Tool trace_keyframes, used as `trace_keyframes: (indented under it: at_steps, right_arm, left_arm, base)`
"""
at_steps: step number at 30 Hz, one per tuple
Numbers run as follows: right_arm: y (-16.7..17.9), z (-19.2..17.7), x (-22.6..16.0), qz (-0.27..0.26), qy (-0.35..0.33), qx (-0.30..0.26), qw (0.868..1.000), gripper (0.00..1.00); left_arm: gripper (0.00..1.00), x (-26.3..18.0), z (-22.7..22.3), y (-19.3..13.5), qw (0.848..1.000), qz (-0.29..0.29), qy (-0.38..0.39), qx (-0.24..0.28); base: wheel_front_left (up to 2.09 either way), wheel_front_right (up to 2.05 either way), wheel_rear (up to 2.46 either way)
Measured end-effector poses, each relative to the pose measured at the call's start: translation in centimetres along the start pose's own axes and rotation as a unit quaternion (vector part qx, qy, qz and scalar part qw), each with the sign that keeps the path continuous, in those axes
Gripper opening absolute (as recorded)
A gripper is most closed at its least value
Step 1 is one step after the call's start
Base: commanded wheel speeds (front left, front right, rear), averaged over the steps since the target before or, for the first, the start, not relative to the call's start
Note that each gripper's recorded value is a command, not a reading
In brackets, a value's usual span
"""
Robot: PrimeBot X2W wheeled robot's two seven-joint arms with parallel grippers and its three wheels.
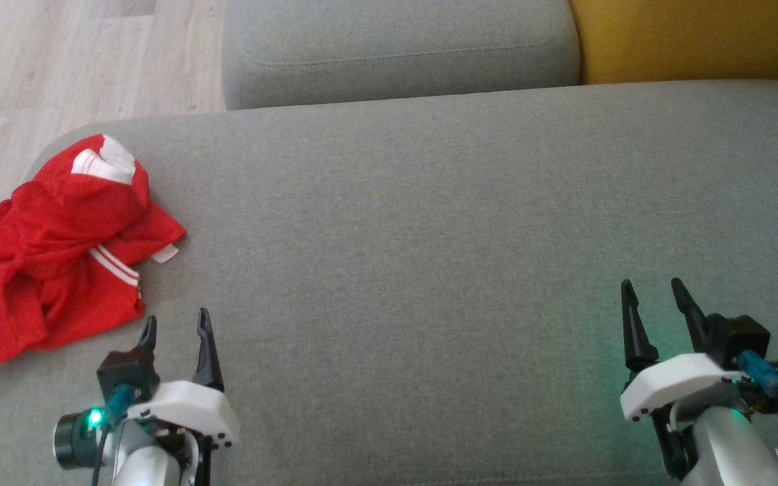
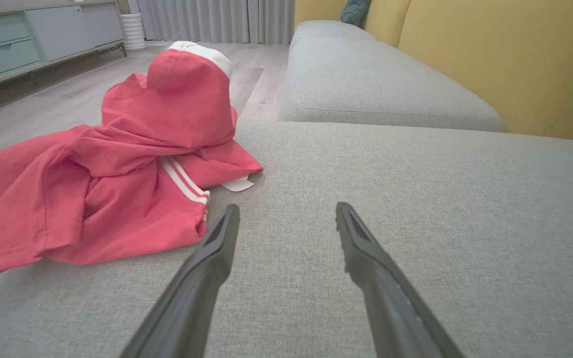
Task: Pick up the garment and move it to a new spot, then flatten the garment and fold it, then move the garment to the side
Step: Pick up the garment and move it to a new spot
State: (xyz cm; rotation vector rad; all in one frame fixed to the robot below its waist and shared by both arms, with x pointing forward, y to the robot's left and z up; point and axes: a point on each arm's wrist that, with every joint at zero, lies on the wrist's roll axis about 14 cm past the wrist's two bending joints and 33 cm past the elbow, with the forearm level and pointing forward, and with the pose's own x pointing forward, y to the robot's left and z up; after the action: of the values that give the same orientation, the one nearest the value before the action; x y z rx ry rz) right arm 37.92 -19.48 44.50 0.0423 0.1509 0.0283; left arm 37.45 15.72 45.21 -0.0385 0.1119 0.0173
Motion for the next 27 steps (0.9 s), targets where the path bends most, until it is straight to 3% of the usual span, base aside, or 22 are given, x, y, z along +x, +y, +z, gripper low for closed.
trace_keyframes:
  at_steps: [6,14,22,27]
  right_arm:
    - [1.3,0.3,0.6,0.019,-0.003,-0.005,1.000,1.00]
    - [6.8,0.4,2.2,0.097,-0.002,-0.011,0.995,1.00]
    - [14.8,0.2,3.2,0.204,0.006,-0.017,0.979,1.00]
    - [19.8,-0.1,3.3,0.269,0.011,-0.027,0.963,1.00]
  left_arm:
    - [1.00,-0.3,-0.1,0.7,1.000,0.010,0.001,-0.005]
    - [1.00,-2.1,0.0,3.2,0.999,0.048,-0.003,-0.013]
    - [1.00,-5.5,-0.1,7.9,0.992,0.123,-0.011,-0.022]
    - [1.00,-9.0,-0.5,12.2,0.980,0.199,-0.011,-0.029]
  base:
    - [0.00,0.00,0.00]
    - [0.00,0.00,0.00]
    - [0.00,0.00,0.00]
    - [0.00,0.00,0.00]
